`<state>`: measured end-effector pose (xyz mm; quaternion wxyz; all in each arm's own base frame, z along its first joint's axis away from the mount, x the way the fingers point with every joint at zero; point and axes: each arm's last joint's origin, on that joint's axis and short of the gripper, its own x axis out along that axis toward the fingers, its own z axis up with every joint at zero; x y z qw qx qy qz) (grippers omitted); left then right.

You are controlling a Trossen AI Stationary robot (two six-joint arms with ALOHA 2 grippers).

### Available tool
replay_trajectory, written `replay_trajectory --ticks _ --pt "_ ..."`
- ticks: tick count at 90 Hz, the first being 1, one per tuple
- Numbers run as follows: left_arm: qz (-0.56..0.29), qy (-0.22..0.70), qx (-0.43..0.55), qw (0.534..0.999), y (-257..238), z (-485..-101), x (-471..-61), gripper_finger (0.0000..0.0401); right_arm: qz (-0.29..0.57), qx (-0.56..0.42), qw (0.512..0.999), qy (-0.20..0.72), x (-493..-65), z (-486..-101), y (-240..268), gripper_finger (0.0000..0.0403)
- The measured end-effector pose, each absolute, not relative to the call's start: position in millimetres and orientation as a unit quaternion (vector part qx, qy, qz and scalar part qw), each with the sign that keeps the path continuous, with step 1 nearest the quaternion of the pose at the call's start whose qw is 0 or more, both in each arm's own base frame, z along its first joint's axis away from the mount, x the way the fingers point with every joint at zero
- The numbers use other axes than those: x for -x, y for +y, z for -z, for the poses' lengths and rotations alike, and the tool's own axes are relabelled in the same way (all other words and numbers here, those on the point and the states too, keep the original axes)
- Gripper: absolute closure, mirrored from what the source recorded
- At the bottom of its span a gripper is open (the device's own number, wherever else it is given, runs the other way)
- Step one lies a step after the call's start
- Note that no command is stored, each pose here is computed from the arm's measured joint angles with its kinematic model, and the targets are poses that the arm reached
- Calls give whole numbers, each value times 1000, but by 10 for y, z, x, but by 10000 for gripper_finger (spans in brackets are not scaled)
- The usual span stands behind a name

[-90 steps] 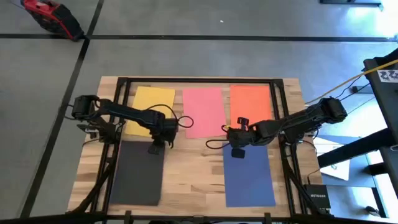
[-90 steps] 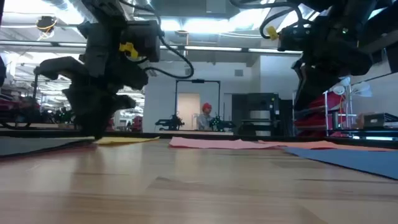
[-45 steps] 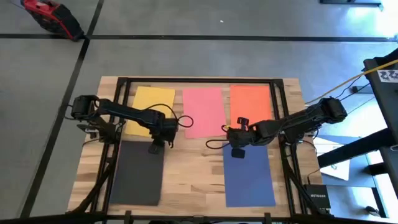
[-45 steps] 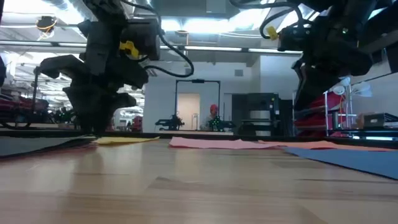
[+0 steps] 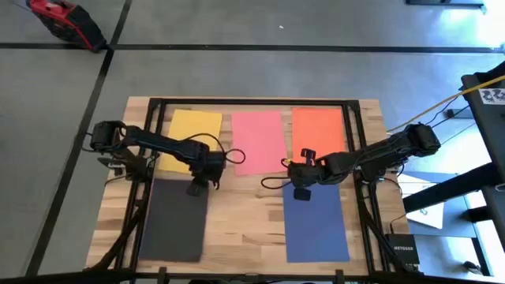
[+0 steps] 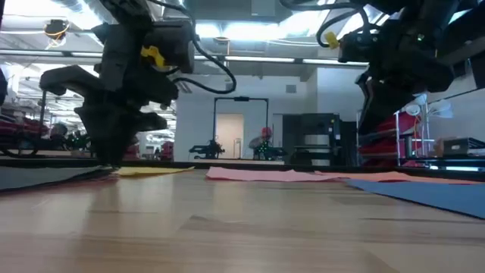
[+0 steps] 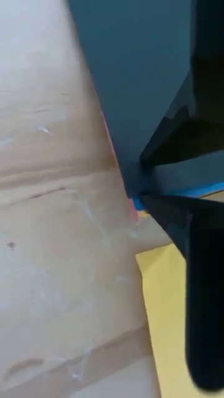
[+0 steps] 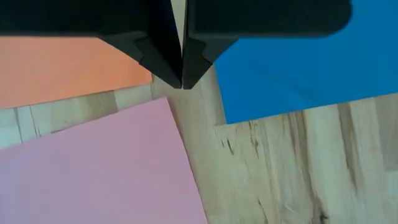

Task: Organize paper
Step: Move the black paper from bottom left to bottom middle table

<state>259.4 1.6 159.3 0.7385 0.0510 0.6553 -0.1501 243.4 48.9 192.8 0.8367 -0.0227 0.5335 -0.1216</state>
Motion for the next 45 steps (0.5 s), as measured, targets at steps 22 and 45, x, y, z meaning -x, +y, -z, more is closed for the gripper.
replay_trajectory --ticks 22,45 --pt "154 648 -51 744 3 -1627 -2626 400 121 24 837 534 -2433 -1928 489 403" --pt "173 627 -55 757 -4 -1738 -2714 401 120 25 837 534 -2433 -1928 489 403"
